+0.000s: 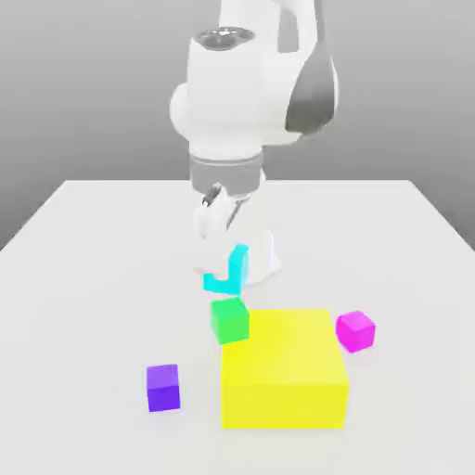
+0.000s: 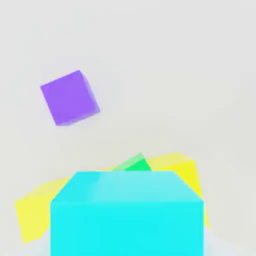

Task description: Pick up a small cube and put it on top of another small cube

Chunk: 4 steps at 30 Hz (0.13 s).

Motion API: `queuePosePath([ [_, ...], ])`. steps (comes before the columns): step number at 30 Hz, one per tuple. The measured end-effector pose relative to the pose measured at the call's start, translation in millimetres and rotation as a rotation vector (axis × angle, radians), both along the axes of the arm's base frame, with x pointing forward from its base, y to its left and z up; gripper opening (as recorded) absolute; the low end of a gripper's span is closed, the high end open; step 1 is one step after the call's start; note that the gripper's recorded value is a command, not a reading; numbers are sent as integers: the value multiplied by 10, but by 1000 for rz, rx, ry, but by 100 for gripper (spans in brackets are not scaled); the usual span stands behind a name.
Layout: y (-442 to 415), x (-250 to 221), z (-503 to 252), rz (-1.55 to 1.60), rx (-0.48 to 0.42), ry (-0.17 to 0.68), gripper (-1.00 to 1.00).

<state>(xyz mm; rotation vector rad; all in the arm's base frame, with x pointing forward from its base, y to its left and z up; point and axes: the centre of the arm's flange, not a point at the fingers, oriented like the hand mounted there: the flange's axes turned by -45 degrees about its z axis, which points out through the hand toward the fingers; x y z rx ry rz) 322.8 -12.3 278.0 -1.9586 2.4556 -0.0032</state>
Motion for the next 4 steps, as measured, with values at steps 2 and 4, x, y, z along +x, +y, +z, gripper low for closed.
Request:
queuePosePath([
  [2,5,-8,-89,0,0,0,100],
  [4,5,-8,-89,0,0,0,100],
])
